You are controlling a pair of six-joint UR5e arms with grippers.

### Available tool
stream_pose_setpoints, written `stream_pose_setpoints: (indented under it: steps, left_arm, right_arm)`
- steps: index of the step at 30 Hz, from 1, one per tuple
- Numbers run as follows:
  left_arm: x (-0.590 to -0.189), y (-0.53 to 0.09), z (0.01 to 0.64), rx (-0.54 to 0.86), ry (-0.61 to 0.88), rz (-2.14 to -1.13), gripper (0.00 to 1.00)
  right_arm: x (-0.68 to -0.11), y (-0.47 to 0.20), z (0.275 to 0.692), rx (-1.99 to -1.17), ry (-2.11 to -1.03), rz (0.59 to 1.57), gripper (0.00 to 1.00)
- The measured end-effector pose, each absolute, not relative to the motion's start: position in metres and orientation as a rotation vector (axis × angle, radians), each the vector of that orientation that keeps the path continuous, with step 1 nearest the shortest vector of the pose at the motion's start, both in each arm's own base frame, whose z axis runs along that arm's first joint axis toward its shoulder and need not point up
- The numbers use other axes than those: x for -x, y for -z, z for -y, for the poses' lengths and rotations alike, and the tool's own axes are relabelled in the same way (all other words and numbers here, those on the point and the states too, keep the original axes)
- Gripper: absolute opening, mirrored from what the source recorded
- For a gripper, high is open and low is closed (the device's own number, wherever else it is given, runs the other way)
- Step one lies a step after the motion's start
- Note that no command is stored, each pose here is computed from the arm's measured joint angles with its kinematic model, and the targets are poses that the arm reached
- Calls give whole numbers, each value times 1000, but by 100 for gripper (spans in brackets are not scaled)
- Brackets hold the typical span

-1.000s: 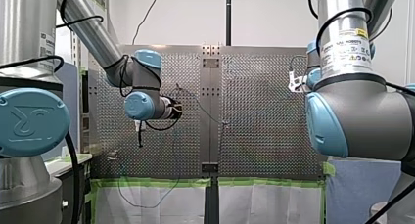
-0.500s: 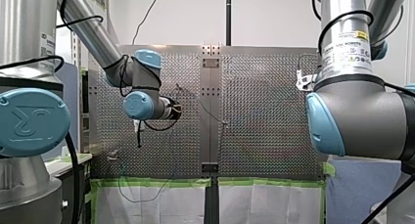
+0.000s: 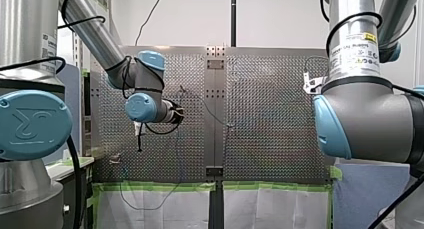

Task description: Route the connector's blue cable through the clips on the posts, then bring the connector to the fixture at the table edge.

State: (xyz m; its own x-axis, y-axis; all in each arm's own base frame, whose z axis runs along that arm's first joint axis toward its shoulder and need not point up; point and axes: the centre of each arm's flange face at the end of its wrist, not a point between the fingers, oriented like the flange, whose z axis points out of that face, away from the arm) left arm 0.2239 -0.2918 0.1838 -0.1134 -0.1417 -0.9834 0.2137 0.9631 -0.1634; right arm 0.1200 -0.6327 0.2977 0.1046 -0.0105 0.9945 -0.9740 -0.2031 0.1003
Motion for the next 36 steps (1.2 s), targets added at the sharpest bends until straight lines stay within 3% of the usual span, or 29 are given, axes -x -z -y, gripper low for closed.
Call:
stream_pose_setpoints:
  steps: [25, 36]
  left_arm:
    - [-224, -183, 290, -57, 288, -1663, 100]
    - [-225, -183, 290, -55, 288, -1662, 100]
  right_arm:
    - [-125, -285, 637, -1559, -1424, 937, 0]
    - [-113, -276, 644, -1572, -1438, 955, 0]
